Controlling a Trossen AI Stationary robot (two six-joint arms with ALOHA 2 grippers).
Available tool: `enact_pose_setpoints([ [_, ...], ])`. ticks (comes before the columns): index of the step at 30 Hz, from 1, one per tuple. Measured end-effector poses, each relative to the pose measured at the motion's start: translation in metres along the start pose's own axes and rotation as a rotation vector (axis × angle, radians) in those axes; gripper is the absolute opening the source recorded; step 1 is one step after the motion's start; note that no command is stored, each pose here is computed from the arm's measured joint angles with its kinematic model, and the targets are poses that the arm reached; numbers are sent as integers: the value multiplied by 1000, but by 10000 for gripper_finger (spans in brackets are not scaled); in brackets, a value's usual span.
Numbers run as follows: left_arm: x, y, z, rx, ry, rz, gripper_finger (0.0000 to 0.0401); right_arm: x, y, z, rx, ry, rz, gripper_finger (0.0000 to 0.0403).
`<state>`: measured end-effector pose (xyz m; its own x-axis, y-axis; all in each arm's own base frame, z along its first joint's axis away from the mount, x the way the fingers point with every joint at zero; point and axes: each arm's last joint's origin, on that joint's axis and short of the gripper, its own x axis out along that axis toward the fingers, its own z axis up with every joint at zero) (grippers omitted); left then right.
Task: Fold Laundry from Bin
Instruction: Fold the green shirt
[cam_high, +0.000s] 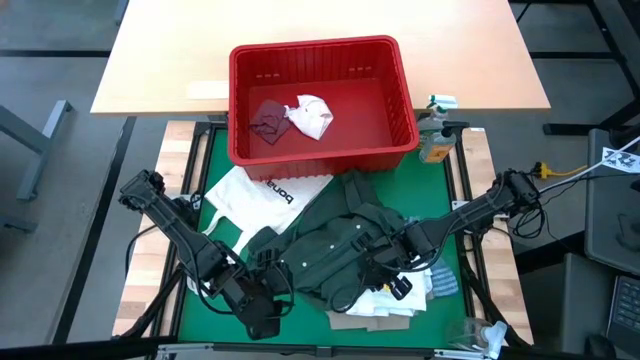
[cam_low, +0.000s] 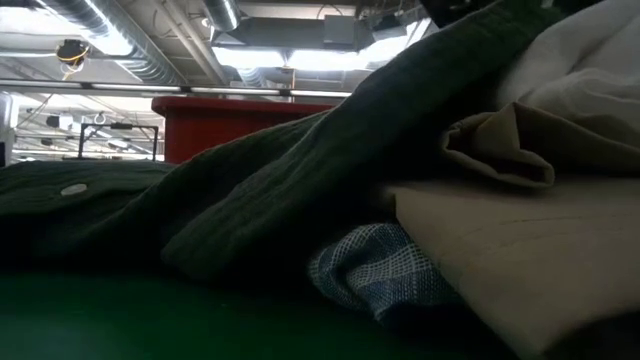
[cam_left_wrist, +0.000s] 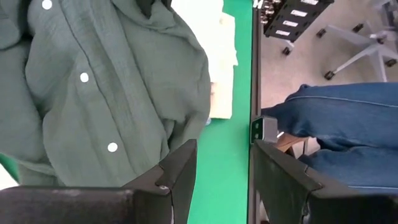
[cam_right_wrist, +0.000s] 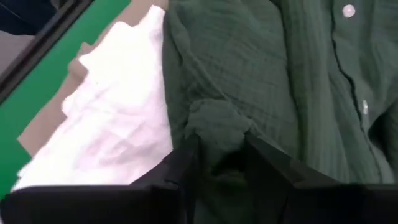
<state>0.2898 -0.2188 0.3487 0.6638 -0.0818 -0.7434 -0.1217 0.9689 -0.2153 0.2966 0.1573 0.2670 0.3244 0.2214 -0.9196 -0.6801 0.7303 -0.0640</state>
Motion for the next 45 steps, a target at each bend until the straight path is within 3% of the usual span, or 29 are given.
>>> enact_pose_setpoints([
  [9, 1, 1, 3, -6, -10, -2, 151, -9, 20, 8, -17, -16, 26, 13],
  [17, 8, -11, -10, -19, 66, -52, 151, -31, 38, 26, 14, -60, -39, 24],
  [23, 46, -29, -35, 66, 118, 26, 151, -47, 47, 34, 9, -90, -79, 13],
  [30, 112, -35, -62, 123, 202, 137, 151, -52, 51, 37, 9, -98, -90, 11],
  [36, 162, -24, -80, 148, 250, 263, 151, -52, 50, 37, 11, -98, -91, 11],
  [45, 201, 2, -80, 93, 271, 378, 151, -52, 50, 37, 11, -96, -91, 7],
])
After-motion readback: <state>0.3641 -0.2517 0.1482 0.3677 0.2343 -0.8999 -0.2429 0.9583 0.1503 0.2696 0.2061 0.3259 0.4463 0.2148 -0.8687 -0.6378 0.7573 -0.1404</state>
